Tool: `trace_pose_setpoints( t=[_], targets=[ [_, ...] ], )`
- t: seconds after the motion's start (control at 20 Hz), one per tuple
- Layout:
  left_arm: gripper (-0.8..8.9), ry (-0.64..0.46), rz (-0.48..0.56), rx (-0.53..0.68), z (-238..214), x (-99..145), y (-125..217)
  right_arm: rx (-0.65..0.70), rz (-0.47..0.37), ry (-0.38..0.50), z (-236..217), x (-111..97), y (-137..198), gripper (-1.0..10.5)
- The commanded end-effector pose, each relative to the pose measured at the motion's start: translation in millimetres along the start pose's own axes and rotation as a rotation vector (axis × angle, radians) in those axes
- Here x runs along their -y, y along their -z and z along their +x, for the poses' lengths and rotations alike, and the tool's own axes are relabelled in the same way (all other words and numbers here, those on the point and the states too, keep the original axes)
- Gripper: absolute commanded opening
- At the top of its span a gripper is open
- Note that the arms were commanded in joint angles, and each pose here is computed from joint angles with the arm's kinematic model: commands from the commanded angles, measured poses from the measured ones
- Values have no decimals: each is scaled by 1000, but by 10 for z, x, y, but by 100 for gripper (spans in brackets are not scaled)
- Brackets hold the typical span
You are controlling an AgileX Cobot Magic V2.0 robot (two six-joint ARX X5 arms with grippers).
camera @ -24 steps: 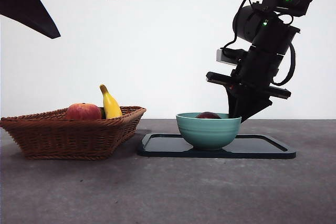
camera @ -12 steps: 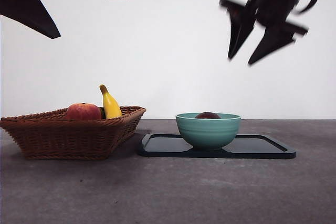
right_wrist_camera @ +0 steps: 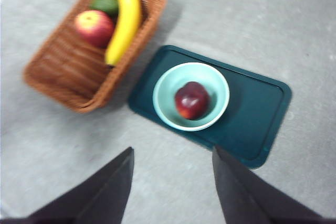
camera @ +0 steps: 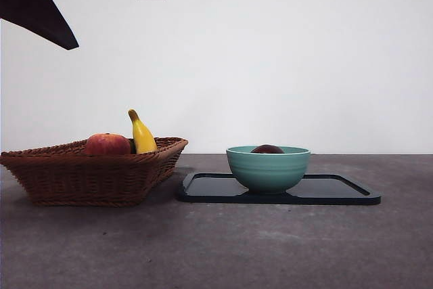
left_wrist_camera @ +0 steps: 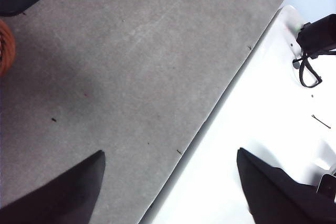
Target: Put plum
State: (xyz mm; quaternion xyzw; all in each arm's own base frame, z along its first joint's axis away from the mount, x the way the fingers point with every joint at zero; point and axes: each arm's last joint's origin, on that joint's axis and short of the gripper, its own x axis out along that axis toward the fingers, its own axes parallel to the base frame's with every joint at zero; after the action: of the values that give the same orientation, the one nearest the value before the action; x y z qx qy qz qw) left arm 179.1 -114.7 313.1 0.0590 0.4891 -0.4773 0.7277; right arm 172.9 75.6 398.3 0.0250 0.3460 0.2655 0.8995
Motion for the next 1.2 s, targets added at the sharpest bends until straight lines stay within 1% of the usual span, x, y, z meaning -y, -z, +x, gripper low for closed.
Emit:
trace_pose_setpoints(
  t=[0.05,0.2,0.55,0.65,0.75,0.8,1.0,1.2],
  targets=[
    [404,8,27,7,-6,12,-28,21,-31,-21,-117,-63,70,239],
    [404,7,27,7,-6,12,-28,16,-40,-32,-177,-68,322,239],
    [404,7,27,8,-6,12,-29,-58,-25,-30,76,82,1092,238],
    [404,7,28,8,-6,12,-29,-84,-18,-66,162,108,1228,239],
    [404,6,30,13,-6,10,-35,-114,-9,-112,223,116,1300,238],
    [404,5,31,20,-6,9,-42,-121,-7,-121,233,116,1307,238],
    [404,3,34,29,-6,8,-52,-77,-19,-129,236,110,1264,238],
    [404,2,35,31,-7,7,-54,-75,-20,-130,237,110,1261,238]
  ],
)
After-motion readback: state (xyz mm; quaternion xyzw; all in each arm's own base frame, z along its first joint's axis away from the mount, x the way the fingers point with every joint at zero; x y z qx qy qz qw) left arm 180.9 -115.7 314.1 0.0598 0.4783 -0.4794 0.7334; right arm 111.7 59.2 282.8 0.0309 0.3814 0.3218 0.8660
